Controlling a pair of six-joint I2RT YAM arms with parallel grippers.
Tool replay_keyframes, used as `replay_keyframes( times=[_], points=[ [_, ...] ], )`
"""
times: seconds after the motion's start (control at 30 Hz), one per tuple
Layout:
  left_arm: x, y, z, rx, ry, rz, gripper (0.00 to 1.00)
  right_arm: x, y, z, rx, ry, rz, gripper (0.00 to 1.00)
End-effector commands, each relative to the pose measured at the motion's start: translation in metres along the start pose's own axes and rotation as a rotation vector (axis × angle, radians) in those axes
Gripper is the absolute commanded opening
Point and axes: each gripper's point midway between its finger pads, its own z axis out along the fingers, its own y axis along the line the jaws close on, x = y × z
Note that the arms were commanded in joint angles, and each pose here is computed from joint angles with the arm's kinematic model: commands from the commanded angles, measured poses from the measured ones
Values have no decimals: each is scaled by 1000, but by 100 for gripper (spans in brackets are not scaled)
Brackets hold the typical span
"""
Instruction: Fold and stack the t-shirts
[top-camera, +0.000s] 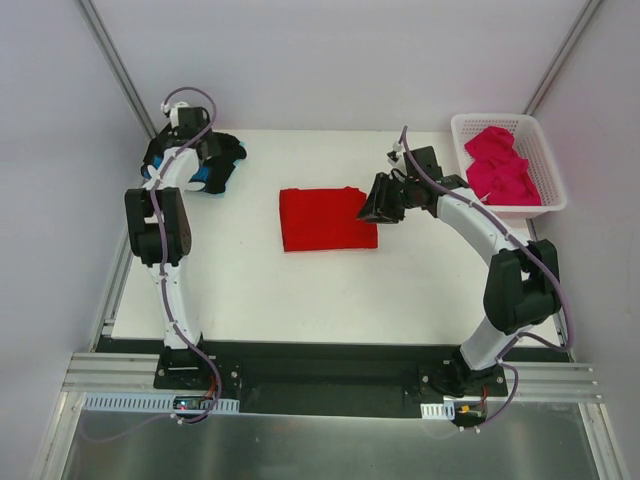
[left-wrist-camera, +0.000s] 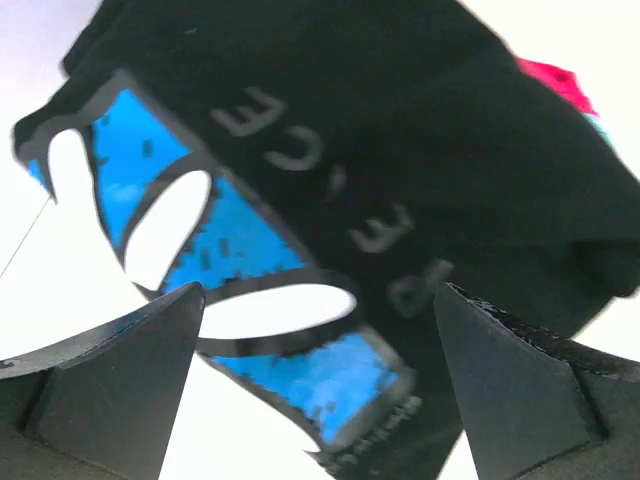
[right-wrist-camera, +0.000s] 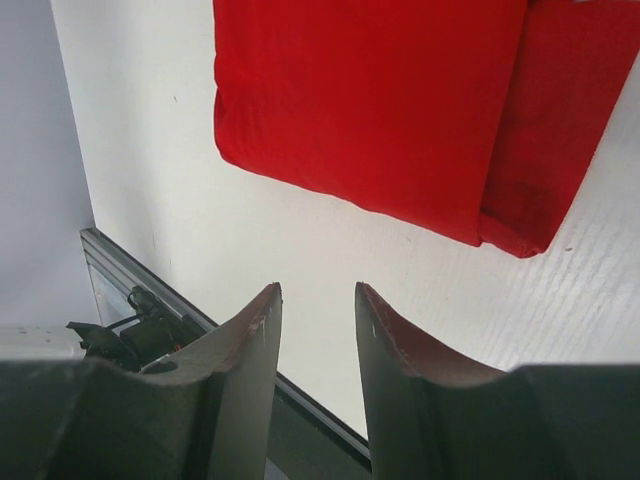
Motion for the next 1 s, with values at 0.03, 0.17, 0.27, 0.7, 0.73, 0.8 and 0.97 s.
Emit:
replay_keyframes(
  times=[0.03,0.17,0.27,0.7,0.73,0.8,0.97],
  points=[
    [24,35,-1,-50,206,-94,99,-2,25,-26,-74,-24,-34,39],
    [70,37,7,-10,469,-196,99,1,33,-36,-99,-25,-30,39],
    [94,31,11,22,547,-195,99,2,43,-50,-118,-35,-44,39],
    [156,34,-26,33,766,-228,99,12,64,-90,-158,-69,-61,39],
    [162,35,-32,24,778,-218,99,12,64,-92,-158,-71,-58,40],
    [173,40,-47,12,809,-205,99,14,65,-95,-161,-77,-50,40],
    [206,53,-95,-41,905,-141,99,21,65,-98,-161,-67,-23,40]
  ],
)
